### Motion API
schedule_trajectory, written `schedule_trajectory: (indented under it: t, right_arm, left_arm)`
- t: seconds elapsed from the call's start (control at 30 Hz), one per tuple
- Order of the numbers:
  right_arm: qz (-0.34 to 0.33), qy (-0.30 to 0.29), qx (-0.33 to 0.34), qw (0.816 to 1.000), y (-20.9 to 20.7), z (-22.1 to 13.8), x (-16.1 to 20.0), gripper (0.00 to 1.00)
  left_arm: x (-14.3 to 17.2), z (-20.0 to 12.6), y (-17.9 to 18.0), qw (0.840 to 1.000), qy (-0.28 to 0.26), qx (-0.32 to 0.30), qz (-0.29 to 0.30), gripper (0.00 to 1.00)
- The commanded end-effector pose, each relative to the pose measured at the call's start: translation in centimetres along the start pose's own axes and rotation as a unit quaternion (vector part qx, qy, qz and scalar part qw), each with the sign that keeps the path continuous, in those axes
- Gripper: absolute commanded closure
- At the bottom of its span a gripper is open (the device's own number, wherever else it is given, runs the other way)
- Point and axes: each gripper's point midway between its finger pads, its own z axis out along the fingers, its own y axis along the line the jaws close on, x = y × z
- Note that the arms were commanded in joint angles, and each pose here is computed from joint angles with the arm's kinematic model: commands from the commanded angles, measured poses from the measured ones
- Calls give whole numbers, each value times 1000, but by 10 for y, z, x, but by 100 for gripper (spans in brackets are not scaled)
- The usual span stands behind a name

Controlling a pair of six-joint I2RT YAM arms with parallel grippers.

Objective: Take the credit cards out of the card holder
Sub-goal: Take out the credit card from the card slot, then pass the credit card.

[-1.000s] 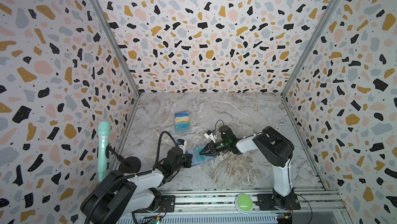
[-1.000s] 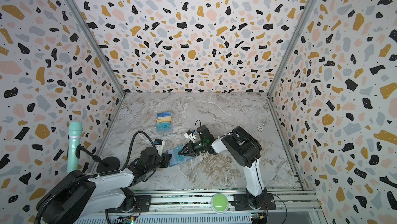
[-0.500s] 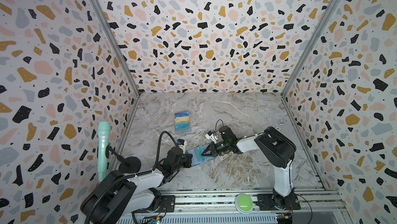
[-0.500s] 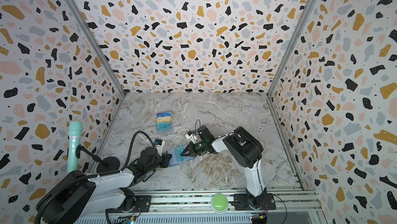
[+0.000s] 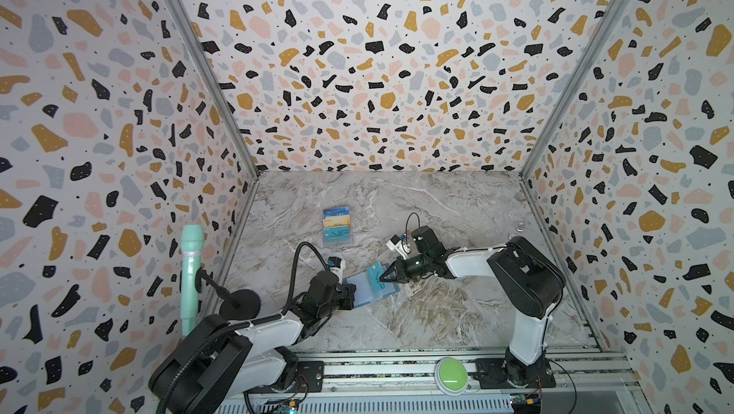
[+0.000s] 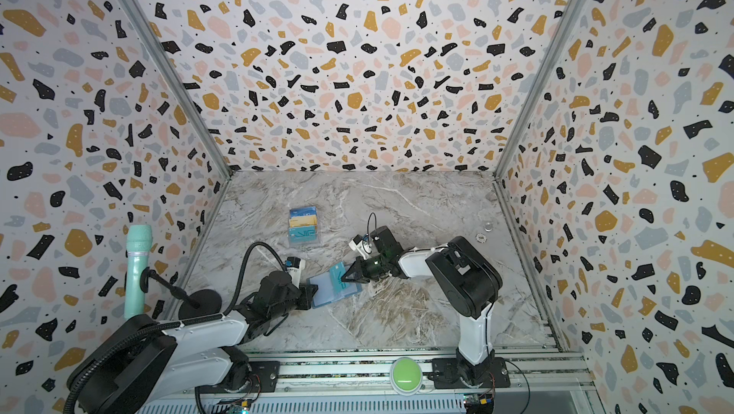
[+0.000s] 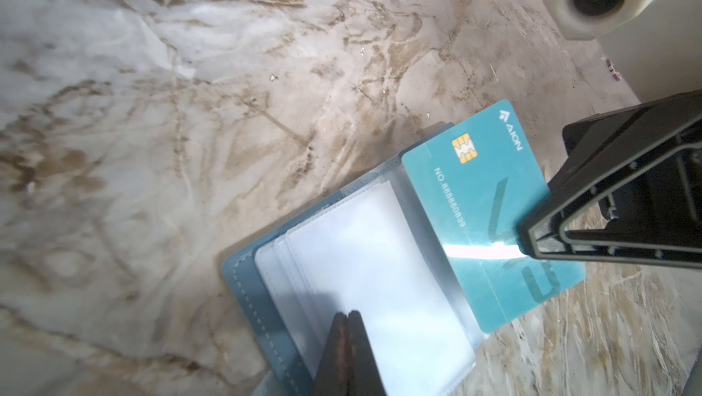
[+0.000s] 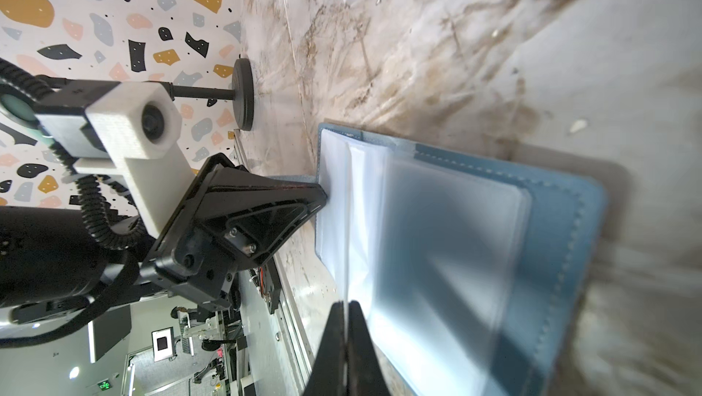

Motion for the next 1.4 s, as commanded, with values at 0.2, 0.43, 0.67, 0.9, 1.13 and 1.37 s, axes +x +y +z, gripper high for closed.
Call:
schedule_trajectory:
  t: [0.2, 0.43, 0.67, 0.9, 1.13, 1.37]
  right_arm:
    - [-82, -23, 60, 995, 16, -39, -15, 100]
    - [-168, -81, 103, 977, 38, -88, -31, 100]
    - [-274, -157, 102, 943, 81, -128, -39, 100]
    - [-370, -206, 82, 902, 118, -155, -27, 100]
    - [-440, -205, 72, 872, 134, -164, -12, 100]
    - [-479, -153, 13, 864, 145, -153, 11, 100]
  left_arm:
    - [-11, -5, 1, 1000, 3, -23, 8, 100]
    - [-49, -16, -39, 998, -32, 41, 44, 70]
    - [-104, -40, -90, 987, -47, 100, 120, 55]
    - [-138, -69, -126, 965, -40, 162, 201, 50]
    - [-137, -102, -171, 919, -7, 275, 281, 47]
    - [-128, -123, -194, 872, 13, 353, 338, 42]
